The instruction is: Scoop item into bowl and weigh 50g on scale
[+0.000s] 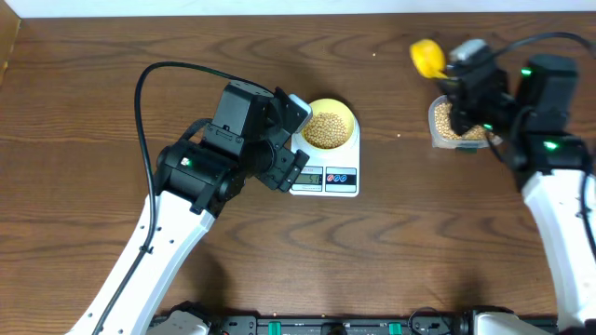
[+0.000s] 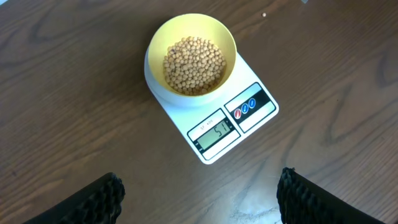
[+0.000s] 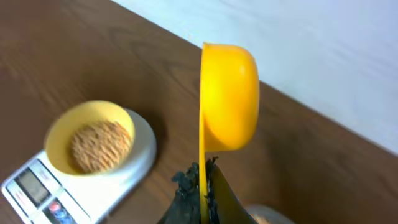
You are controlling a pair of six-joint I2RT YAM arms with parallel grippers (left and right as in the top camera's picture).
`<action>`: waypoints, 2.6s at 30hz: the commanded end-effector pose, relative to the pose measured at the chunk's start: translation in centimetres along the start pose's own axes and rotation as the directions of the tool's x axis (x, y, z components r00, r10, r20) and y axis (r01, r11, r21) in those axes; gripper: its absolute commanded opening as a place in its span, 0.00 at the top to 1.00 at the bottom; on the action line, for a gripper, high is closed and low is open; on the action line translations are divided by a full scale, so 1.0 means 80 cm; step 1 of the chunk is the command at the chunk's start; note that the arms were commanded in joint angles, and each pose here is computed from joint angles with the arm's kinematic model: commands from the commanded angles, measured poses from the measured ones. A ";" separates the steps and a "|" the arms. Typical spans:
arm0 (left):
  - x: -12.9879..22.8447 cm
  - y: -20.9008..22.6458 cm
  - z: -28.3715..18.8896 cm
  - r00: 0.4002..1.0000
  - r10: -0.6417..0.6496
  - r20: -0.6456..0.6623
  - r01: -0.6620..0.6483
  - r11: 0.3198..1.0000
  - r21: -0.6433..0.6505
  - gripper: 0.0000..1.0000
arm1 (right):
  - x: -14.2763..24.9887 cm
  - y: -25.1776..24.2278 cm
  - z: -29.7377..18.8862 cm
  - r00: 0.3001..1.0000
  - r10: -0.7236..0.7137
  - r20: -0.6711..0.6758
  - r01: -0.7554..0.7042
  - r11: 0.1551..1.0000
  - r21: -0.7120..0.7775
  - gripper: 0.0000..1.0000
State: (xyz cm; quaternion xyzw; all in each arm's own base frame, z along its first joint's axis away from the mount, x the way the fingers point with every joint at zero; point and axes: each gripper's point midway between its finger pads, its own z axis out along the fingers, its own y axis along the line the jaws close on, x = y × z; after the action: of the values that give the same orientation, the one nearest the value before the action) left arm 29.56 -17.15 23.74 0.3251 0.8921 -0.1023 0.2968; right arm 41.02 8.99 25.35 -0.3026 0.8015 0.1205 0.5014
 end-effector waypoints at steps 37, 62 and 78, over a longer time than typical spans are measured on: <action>-0.003 0.000 -0.002 1.000 0.007 0.008 -0.007 1.000 0.008 0.19 | 0.095 0.167 0.164 0.963 -0.188 -0.192 0.117 0.937 -0.329 0.99; -0.003 0.000 -0.002 1.000 0.007 0.008 -0.007 1.000 0.008 0.19 | 0.112 0.165 0.159 0.934 -0.277 -0.224 0.190 0.920 -0.344 0.99; -0.003 0.000 -0.002 1.000 0.007 0.008 -0.007 1.000 0.008 0.19 | 0.123 0.170 0.156 0.918 -0.299 -0.261 0.198 0.915 -0.352 0.99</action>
State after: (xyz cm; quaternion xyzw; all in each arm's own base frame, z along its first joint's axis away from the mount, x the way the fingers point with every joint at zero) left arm 29.56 -17.15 23.74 0.3250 0.8921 -0.1021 0.2968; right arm 39.26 21.87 9.64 -0.4831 0.7988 0.1339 0.3325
